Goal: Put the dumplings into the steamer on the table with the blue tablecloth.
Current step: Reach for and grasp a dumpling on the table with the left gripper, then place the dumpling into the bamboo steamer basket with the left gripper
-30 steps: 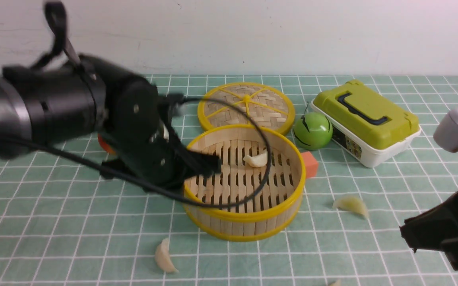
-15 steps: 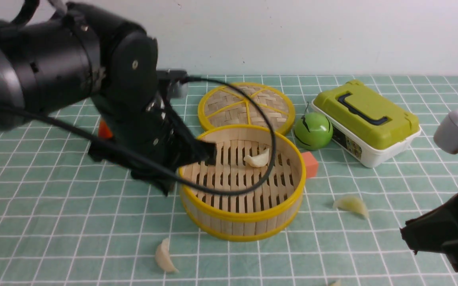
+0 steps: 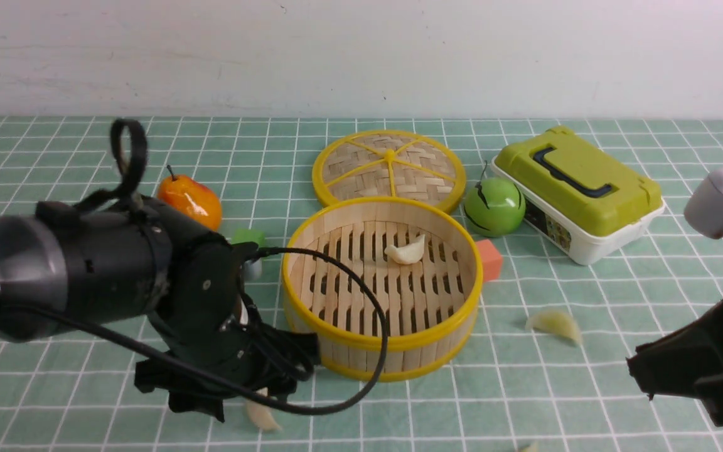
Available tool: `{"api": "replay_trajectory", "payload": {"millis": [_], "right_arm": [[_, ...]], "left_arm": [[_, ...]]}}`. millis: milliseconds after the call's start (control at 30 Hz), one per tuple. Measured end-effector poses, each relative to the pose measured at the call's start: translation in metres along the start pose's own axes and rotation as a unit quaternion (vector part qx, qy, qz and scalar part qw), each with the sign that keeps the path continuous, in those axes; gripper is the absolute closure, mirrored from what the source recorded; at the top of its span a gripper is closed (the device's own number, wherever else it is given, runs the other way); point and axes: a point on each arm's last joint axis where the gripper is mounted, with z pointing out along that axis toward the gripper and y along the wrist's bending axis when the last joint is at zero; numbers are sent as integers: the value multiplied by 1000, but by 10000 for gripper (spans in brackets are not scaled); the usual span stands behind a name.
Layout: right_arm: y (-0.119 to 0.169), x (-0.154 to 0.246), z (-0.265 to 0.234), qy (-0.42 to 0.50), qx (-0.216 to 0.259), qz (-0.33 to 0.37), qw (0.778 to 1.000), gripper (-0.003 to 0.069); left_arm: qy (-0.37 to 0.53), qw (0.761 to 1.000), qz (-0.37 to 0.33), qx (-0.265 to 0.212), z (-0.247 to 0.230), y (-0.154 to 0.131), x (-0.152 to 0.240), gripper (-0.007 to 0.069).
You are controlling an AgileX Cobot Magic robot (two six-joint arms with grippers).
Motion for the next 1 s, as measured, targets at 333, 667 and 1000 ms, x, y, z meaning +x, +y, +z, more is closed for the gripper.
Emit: {"api": "replay_trajectory", "payload": {"millis": [333, 667, 1000], "right_arm": [[0, 0, 0, 0, 0, 0, 1000, 566], [0, 0, 0, 0, 0, 0, 1000, 561], [0, 0, 0, 1, 0, 0, 1000, 550]], "left_arm": [[26, 999, 6, -17, 31, -1, 2, 384], [-54, 995, 69, 50, -50, -31, -38, 456], [-139, 979, 114, 99, -69, -93, -114, 456]]}}
